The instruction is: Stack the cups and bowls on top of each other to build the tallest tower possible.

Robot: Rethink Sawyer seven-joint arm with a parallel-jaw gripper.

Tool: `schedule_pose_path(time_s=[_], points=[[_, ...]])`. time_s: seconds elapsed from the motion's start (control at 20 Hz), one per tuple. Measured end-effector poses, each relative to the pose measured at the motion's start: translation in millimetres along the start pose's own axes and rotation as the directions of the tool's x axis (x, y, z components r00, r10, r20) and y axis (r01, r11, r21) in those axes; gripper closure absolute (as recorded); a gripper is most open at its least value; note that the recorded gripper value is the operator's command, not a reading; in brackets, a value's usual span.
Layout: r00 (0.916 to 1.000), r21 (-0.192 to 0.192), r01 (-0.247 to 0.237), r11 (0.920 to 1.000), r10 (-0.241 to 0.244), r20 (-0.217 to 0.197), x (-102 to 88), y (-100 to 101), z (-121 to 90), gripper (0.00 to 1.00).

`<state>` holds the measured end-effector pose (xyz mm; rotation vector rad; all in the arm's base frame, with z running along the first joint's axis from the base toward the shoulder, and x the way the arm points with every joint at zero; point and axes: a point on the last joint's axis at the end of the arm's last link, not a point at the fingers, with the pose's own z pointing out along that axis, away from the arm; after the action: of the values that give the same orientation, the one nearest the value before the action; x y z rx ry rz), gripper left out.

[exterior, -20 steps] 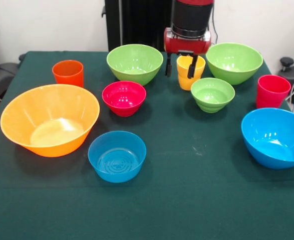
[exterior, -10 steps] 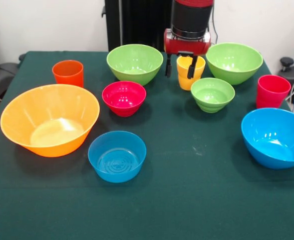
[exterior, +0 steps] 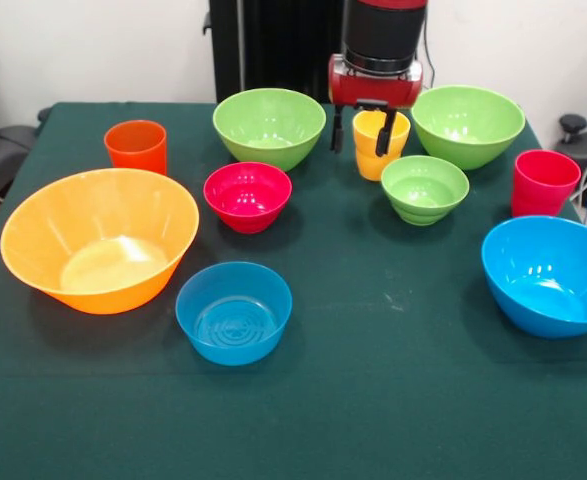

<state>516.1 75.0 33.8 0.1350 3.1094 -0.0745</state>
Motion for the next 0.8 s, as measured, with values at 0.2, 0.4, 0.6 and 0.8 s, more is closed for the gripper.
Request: schedule_pose_path(time_s=[0.2,0.4,0.6,0.8], points=[[1.0000,0.000,0.000,1.0000,0.000,0.007,-2.1,-0.1,-3.0,0.00],[0.9999,0.000,0.000,1.0000,0.000,0.010,-3.0,-0.2,-4.3,0.00],[1.0000,0.000,0.000,1.0000,0.000,0.010,-2.9,-0.1,-4.1,0.00],[1.0000,0.000,0.000,1.0000,0.000,0.010,-2.9,0.0,-4.1,0.00]])
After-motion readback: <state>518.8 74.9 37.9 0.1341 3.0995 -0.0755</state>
